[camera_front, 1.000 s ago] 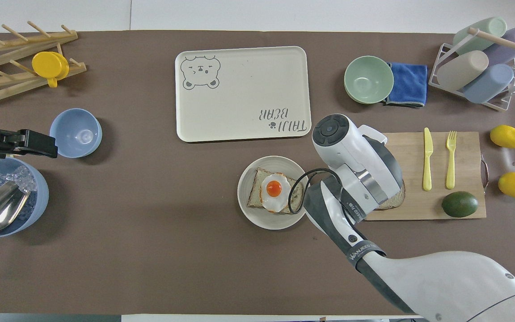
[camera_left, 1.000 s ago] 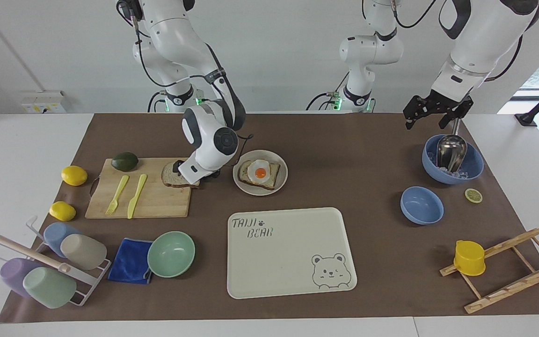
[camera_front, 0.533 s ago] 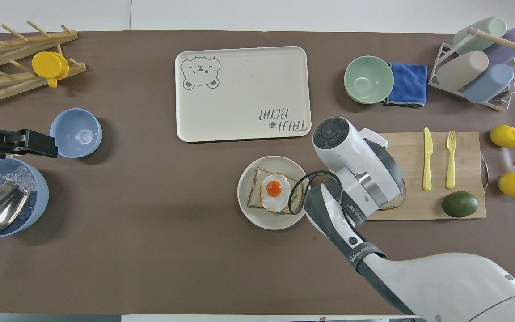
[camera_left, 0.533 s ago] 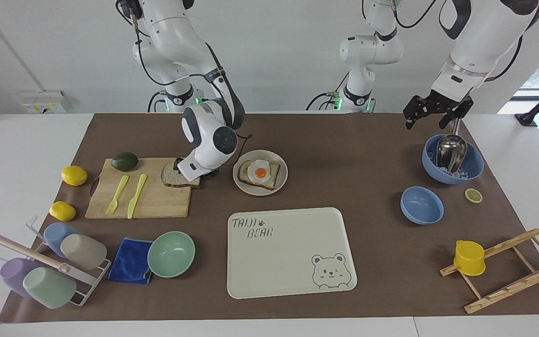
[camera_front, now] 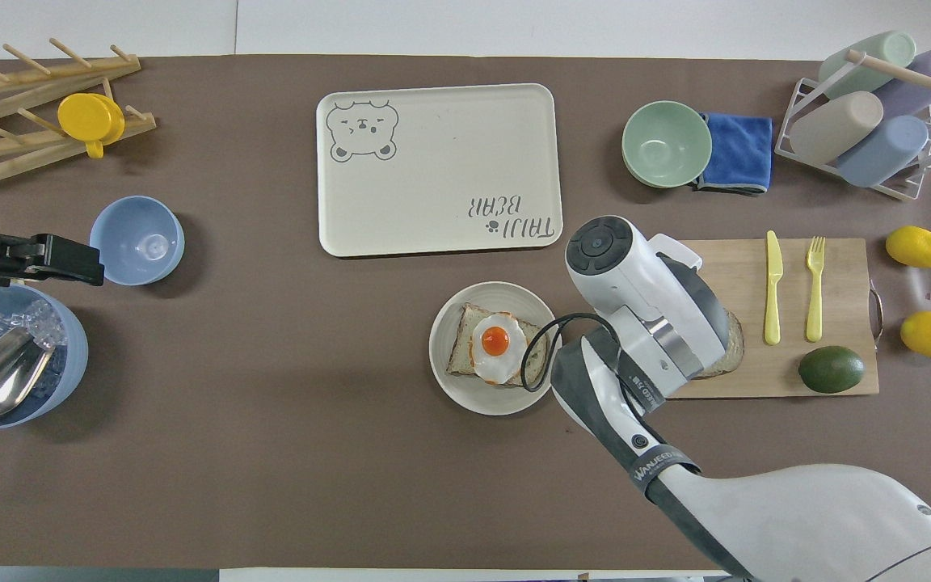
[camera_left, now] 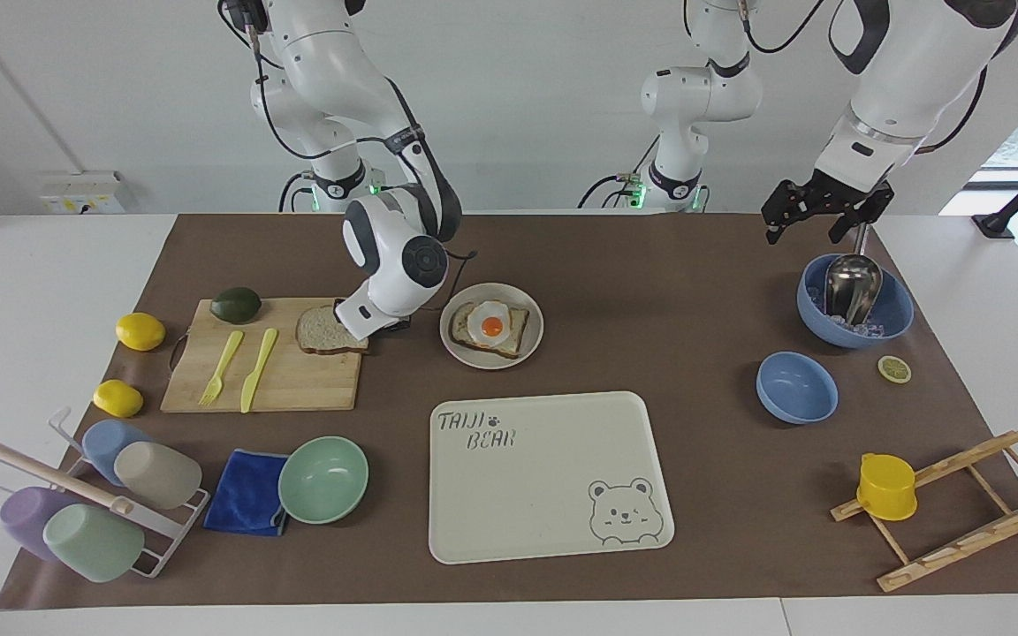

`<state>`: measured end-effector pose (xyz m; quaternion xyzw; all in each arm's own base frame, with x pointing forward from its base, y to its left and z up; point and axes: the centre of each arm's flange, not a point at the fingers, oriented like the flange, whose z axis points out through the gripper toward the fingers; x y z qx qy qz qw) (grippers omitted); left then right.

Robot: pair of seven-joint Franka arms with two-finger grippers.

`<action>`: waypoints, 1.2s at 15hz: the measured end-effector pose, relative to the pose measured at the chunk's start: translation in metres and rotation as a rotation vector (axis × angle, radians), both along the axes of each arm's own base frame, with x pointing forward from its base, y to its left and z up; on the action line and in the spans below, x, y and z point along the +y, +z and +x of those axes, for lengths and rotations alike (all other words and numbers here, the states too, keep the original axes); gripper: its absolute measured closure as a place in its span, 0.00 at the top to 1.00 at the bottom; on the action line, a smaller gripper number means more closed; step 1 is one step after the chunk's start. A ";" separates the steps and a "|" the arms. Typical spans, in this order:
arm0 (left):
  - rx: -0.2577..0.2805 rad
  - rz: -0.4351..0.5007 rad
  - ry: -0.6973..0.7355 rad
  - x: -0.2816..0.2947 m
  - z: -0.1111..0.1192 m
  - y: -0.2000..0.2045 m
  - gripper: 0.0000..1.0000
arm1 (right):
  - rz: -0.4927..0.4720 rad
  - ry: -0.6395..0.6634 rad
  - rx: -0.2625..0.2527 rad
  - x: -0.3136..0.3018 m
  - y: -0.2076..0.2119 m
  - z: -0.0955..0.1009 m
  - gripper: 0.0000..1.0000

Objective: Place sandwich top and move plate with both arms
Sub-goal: 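Lift the bread slice with the right gripper and carry it over the plate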

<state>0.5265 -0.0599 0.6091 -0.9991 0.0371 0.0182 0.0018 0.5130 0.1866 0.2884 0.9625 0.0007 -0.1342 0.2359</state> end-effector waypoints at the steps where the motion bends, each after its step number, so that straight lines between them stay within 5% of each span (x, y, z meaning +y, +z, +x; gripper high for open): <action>1: 0.000 0.000 0.000 0.000 0.000 0.000 1.00 | 0.003 0.006 -0.006 0.004 0.003 0.000 0.26; 7: 0.000 0.000 0.000 0.000 0.000 0.000 1.00 | 0.001 0.031 -0.020 0.049 0.059 0.009 0.07; 12: 0.000 0.000 0.000 0.000 0.000 0.000 1.00 | 0.052 0.124 -0.065 0.134 0.118 0.005 0.07; 18: 0.000 0.000 0.001 0.000 0.000 0.000 1.00 | 0.130 0.254 -0.120 0.216 0.120 -0.022 0.07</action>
